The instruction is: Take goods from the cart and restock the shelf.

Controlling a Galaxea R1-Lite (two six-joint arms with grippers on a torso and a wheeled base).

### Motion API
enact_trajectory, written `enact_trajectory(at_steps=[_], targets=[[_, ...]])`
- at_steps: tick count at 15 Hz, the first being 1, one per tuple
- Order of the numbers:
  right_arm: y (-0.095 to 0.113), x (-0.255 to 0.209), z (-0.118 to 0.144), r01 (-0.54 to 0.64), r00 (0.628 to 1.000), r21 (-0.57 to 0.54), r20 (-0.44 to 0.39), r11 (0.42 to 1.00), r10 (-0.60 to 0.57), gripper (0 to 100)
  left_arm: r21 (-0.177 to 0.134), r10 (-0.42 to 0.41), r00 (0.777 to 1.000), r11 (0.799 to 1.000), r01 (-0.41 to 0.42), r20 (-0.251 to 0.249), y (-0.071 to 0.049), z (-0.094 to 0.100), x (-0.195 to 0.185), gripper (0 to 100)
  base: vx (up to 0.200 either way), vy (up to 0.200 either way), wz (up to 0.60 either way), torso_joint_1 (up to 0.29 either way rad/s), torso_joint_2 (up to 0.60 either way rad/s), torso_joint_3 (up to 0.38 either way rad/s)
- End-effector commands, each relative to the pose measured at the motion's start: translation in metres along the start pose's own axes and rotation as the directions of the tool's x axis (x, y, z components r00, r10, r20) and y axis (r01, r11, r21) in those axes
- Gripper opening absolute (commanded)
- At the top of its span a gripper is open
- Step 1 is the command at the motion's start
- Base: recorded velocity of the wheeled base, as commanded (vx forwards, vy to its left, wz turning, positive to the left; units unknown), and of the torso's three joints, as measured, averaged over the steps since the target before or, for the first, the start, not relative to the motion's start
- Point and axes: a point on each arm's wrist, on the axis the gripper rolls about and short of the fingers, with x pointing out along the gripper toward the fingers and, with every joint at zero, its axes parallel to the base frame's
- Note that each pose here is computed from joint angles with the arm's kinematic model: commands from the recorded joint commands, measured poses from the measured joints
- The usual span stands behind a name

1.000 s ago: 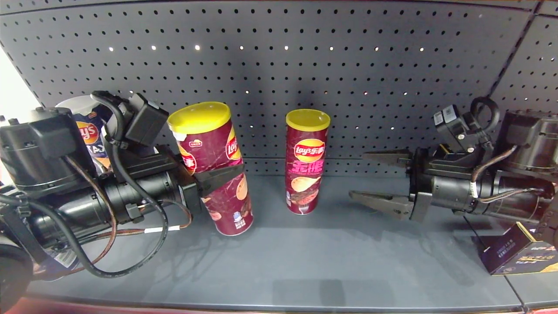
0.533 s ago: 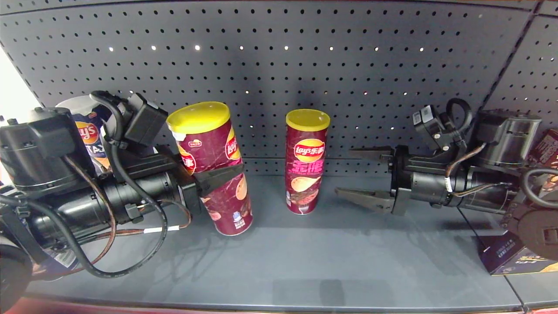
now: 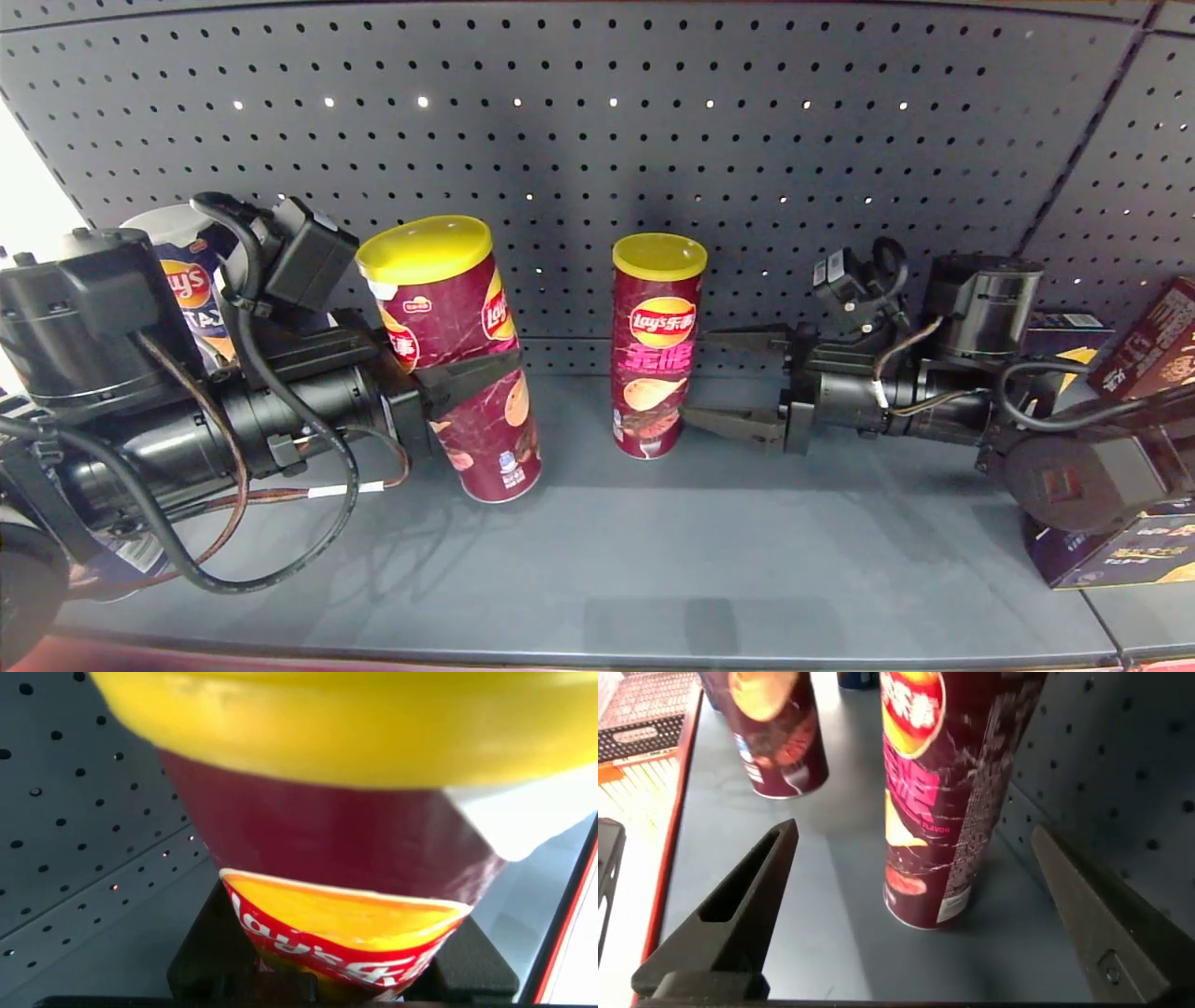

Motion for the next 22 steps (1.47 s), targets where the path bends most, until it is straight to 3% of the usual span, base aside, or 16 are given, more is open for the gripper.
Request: enact_trajectory(at_steps=[1,21,22], targets=[[-0.005,0.013,-0.014,-0.013,1.000,0.021,-0.021,1.000,0.014,100,0.000,-0.001,1.000,1.000,0.001,-0.001,0.000,0.000,0.000,0,0.000,0.000,0.00,0.000,0.00,0.000],[-0.025,0.065,-0.048,-0.041,0.999,0.031,-0.029,0.999,0.042,100,-0.004,0.000,1.000,1.000,0.000,-0.009,0.000,-0.003,0.000,0,0.000,0.000,0.00,0.000,0.00,0.000],[-0.025,0.067,-0.052,-0.042,0.998,0.037,-0.035,0.998,0.044,0,-0.004,0.000,1.000,1.000,0.000,-0.009,0.000,-0.003,0.000,0,0.000,0.000,0.00,0.000,0.00,0.000]])
